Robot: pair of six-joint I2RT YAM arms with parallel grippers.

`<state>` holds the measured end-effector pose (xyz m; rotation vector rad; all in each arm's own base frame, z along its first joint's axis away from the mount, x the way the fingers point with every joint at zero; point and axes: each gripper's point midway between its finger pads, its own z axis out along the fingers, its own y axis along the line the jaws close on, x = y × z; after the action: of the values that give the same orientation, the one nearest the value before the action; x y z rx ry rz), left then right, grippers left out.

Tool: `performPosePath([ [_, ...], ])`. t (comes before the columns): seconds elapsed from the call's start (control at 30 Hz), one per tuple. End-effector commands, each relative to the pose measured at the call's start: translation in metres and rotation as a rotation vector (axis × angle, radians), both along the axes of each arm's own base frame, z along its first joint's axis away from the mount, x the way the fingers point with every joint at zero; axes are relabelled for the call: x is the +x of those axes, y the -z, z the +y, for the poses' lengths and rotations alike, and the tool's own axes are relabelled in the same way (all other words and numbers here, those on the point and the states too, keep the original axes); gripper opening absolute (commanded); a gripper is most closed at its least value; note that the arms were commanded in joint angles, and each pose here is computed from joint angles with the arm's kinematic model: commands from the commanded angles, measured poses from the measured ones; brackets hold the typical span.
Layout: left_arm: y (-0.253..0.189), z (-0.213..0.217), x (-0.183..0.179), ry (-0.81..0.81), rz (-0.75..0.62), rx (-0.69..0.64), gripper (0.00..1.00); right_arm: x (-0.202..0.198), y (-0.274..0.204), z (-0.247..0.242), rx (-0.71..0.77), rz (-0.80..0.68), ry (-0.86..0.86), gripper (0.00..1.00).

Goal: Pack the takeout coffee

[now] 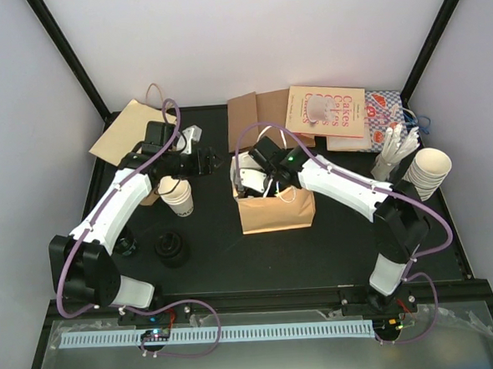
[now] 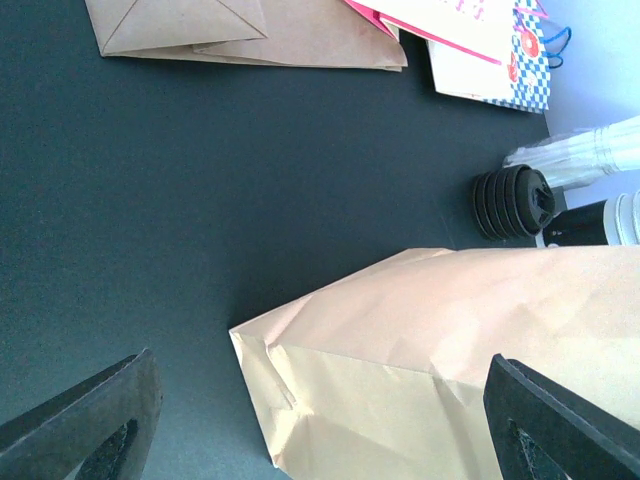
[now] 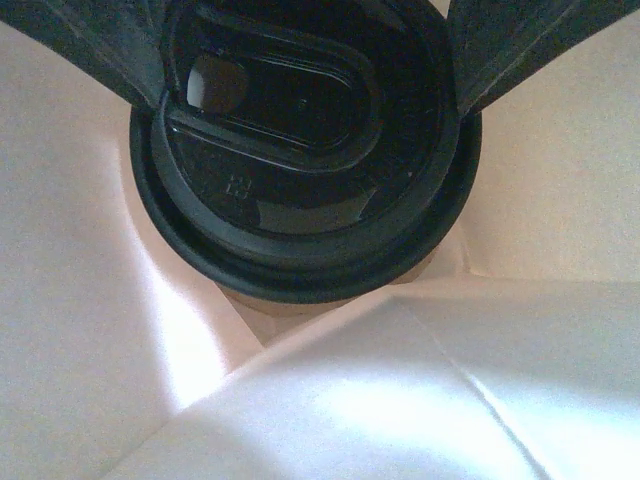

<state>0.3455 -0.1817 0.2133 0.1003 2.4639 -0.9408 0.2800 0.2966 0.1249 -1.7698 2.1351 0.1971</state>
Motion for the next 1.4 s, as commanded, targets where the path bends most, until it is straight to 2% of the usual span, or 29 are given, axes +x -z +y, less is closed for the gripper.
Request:
performPosePath([
  [0.0,-0.008,0.003,-0.006,-0.004,-0.017,0.001,0.9,0.002,0.048,-0.03,-0.183,-0.01,0.048,0.67],
  [0.23,-0.006,0.002,-0.009,0.004,-0.013,-0.004,0.9,-0.013,0.047,-0.025,-0.131,0.173,0.005,0.68],
  [0.33,-0.006,0.001,-0.011,0.007,-0.014,-0.008,0.9,-0.01,0.045,-0.022,-0.123,0.208,0.012,0.68],
  [0.77,-0.025,-0.004,-0.022,0.029,-0.057,-0.06,0.89,-0.013,0.045,-0.025,-0.14,0.076,0.041,0.66],
  [1.1,-0.068,-0.016,-0.035,0.095,-0.183,-0.141,0.89,0.003,0.033,-0.028,-0.162,-0.016,0.055,0.67],
  [1.37,-0.081,-0.027,-0.021,0.194,-0.215,-0.107,0.86,-0.008,0.028,-0.021,-0.124,0.035,0.024,0.68],
])
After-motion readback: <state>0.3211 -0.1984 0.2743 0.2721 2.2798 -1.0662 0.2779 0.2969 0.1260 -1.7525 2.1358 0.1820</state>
